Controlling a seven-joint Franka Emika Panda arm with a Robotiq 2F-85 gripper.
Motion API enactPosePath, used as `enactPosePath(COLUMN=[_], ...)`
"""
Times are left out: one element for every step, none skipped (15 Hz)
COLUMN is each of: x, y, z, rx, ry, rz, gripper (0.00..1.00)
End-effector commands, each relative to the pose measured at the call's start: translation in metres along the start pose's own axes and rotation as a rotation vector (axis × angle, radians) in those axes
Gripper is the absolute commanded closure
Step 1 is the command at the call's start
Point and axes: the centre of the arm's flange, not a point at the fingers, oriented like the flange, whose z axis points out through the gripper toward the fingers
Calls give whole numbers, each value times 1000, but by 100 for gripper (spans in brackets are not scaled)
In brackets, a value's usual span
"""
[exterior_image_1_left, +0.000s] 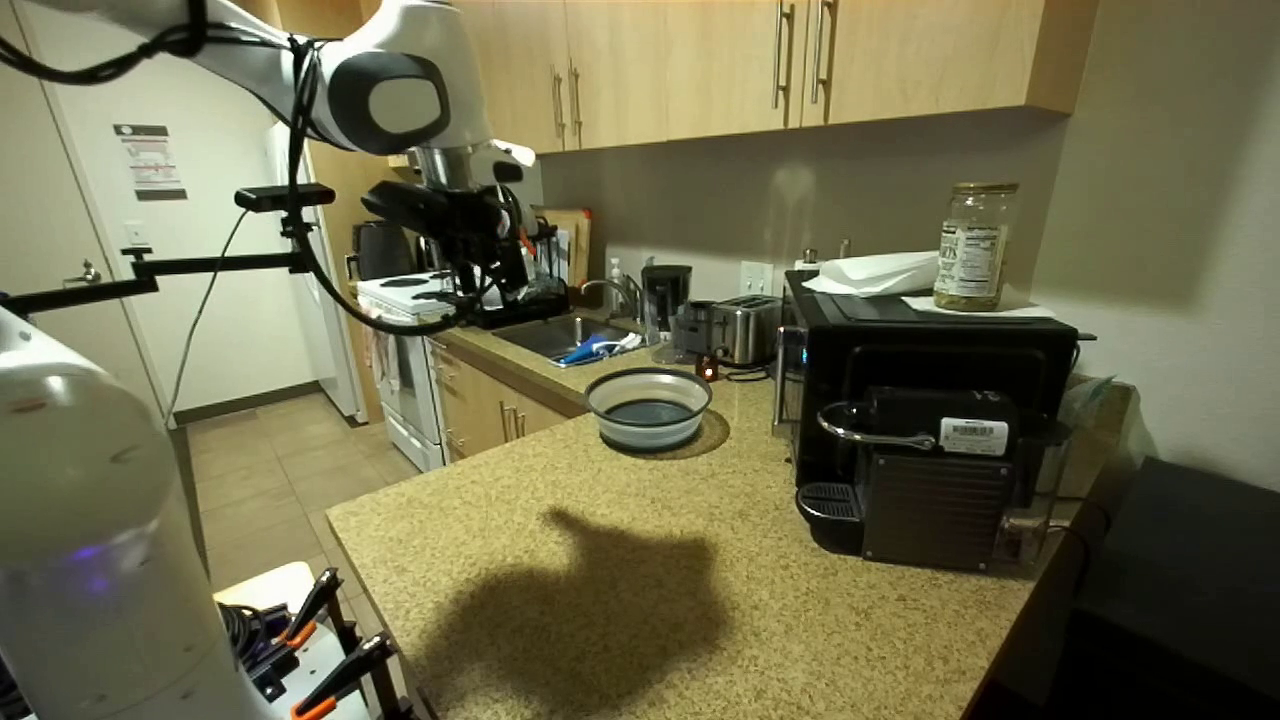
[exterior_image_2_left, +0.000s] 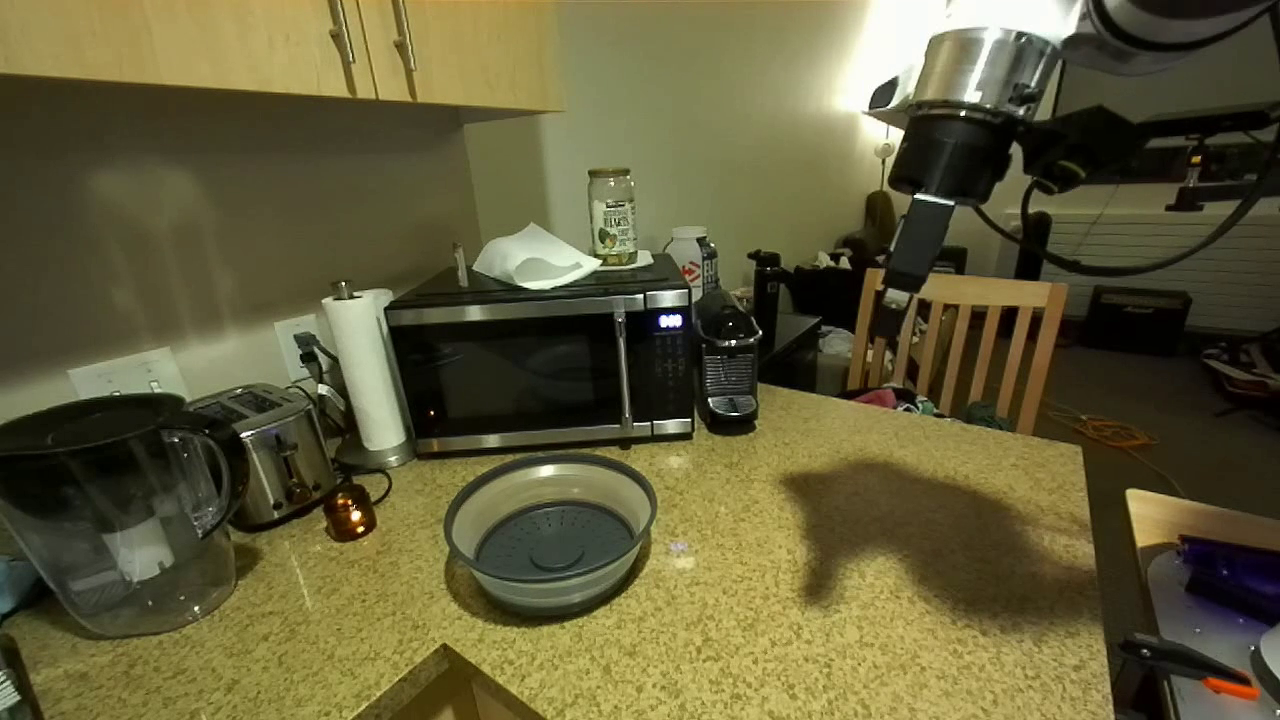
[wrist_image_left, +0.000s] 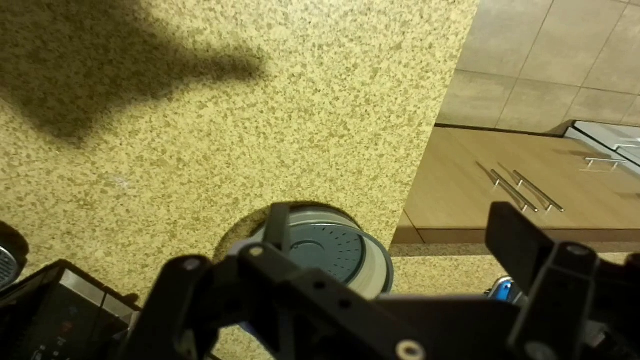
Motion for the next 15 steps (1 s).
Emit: enactPosePath(x=[51,62,76,87,99,109,119,128,136,143,149,154,159,162,164], y=[18,22,27,30,33,34,36,37,37,37,37,39,40,42,43], z=[42,50,58,64,70,75,80,85,90,95,99,105,111,117,123], rx=[-21,-21,-15,-12,-10,-5,-4,-3,-2,-11,-12,-12,-17,-22,-39], ry=[-33,-38,-39,-40,-39,-39,-39,-42,-45,-45,-49,-51,-49,-53,-64], rz=[36,47,59,69,75,82,91,100,110,119,135,156,172,193,215], gripper=[0,0,0,0,0,0,0,0,0,0,0,0,0,0,0])
